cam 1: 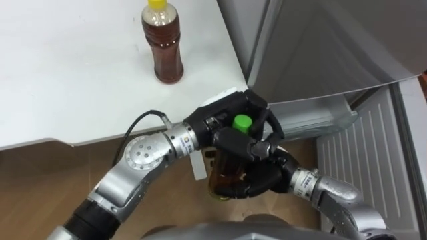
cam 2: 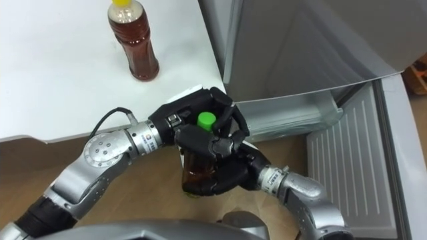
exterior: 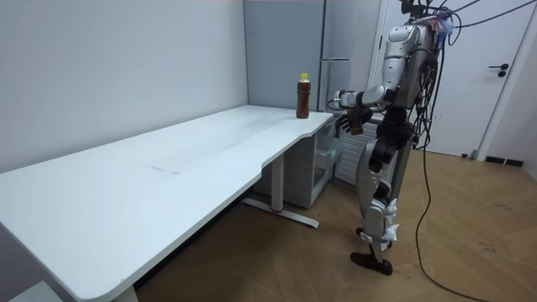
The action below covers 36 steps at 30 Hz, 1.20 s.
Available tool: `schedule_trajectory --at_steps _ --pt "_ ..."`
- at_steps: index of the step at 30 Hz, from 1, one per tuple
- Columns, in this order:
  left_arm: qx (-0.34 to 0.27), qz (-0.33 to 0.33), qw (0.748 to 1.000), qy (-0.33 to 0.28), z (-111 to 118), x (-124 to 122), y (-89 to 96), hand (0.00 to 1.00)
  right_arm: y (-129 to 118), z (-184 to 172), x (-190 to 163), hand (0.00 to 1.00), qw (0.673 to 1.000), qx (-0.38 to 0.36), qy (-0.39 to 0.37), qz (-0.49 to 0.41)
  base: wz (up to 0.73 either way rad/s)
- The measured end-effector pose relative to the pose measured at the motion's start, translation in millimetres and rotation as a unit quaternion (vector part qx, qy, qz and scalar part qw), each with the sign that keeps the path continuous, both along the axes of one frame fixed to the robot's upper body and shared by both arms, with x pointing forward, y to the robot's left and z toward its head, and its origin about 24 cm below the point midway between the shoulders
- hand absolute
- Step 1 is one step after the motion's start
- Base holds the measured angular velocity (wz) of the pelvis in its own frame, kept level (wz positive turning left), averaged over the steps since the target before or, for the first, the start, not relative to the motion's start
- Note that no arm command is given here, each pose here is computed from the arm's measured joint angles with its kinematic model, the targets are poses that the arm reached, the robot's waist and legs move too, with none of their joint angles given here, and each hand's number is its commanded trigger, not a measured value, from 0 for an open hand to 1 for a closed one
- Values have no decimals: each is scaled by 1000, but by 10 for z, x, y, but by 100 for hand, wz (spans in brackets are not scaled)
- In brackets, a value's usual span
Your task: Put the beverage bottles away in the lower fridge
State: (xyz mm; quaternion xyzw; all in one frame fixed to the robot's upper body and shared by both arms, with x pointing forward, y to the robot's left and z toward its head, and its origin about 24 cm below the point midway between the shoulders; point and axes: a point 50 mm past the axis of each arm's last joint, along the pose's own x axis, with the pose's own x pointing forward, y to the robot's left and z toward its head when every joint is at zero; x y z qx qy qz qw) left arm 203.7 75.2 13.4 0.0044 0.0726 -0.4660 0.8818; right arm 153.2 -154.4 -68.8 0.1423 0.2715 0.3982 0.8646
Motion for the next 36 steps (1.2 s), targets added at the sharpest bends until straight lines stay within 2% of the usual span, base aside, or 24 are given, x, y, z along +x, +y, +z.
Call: schedule_trajectory --at_steps 19,20,21,22,36 --pt "-16 3 1000 17 -24 -3 -22 100 104 12 -43 100 999 13 -3 44 0" --pt "-16 4 1000 16 -24 -3 -22 80 105 12 -43 100 999 14 -3 45 0" --pt "-16 4 1000 17 -23 -3 -25 53 108 12 -44 100 999 14 -3 45 0" --pt "-17 4 1000 17 -22 -3 -27 0 110 12 -45 100 999 15 -3 46 0" --pt "-11 12 1000 18 -36 14 40 0 74 -18 -85 100 999 10 18 50 0"
